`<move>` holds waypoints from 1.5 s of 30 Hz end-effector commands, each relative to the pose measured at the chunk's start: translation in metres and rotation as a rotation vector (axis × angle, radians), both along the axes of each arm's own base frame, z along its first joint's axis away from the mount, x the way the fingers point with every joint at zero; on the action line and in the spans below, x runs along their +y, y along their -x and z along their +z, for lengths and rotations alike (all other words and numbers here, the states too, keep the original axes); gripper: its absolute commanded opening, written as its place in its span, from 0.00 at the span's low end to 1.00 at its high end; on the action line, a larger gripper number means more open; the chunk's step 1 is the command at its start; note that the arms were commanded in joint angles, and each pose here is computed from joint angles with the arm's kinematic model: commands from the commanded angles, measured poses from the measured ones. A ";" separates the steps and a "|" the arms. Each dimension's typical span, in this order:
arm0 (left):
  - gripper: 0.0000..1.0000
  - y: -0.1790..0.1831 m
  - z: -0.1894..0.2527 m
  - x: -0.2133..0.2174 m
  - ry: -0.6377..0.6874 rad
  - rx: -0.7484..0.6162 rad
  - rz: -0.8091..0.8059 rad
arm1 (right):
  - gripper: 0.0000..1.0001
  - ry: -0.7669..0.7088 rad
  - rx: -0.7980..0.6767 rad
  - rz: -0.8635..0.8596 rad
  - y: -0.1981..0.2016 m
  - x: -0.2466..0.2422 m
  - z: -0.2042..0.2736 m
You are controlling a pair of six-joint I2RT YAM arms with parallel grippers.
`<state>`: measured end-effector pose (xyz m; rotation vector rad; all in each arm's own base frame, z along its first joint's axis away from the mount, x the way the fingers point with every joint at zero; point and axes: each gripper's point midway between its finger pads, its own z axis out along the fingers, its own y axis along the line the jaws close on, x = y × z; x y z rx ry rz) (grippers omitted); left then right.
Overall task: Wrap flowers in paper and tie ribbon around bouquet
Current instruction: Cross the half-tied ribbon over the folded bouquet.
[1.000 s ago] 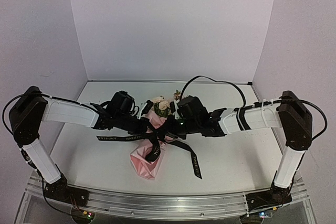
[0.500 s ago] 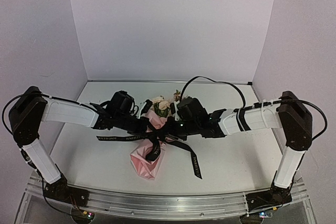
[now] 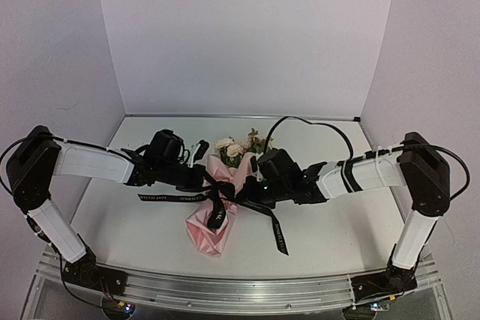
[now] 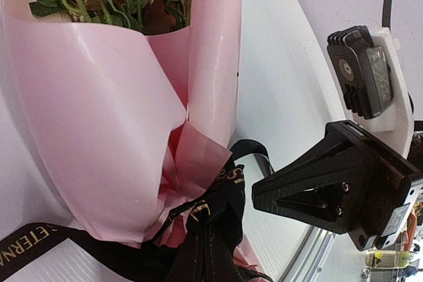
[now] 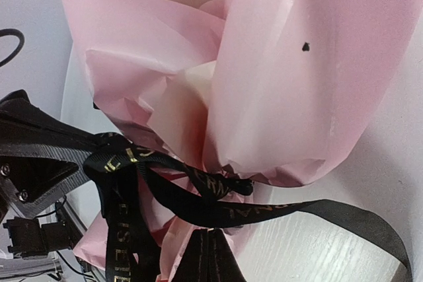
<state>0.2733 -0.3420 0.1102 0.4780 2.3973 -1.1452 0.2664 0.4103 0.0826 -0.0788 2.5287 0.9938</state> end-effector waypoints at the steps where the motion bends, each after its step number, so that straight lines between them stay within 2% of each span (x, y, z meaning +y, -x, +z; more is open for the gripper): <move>1: 0.00 -0.004 0.025 -0.005 0.071 -0.052 -0.004 | 0.02 -0.051 -0.054 0.010 -0.002 0.007 0.032; 5: 0.00 0.004 0.025 -0.013 0.101 -0.030 -0.069 | 0.18 -0.086 -0.085 0.048 -0.002 0.020 0.051; 8: 0.00 0.008 0.023 -0.018 0.107 -0.015 -0.106 | 0.26 -0.090 -0.104 0.064 -0.002 0.025 0.058; 19: 0.00 0.007 0.014 -0.021 0.083 0.013 -0.122 | 0.33 -0.119 -0.099 0.071 -0.002 0.038 0.064; 26: 0.00 0.007 0.016 -0.021 0.086 0.008 -0.129 | 0.33 -0.110 -0.074 0.056 -0.005 0.044 0.054; 37: 0.00 0.007 0.018 -0.019 0.088 -0.001 -0.113 | 0.18 -0.063 -0.052 0.024 -0.011 0.042 0.043; 45: 0.00 0.006 0.019 -0.017 0.091 -0.009 -0.102 | 0.21 -0.024 -0.045 0.020 -0.008 0.034 0.038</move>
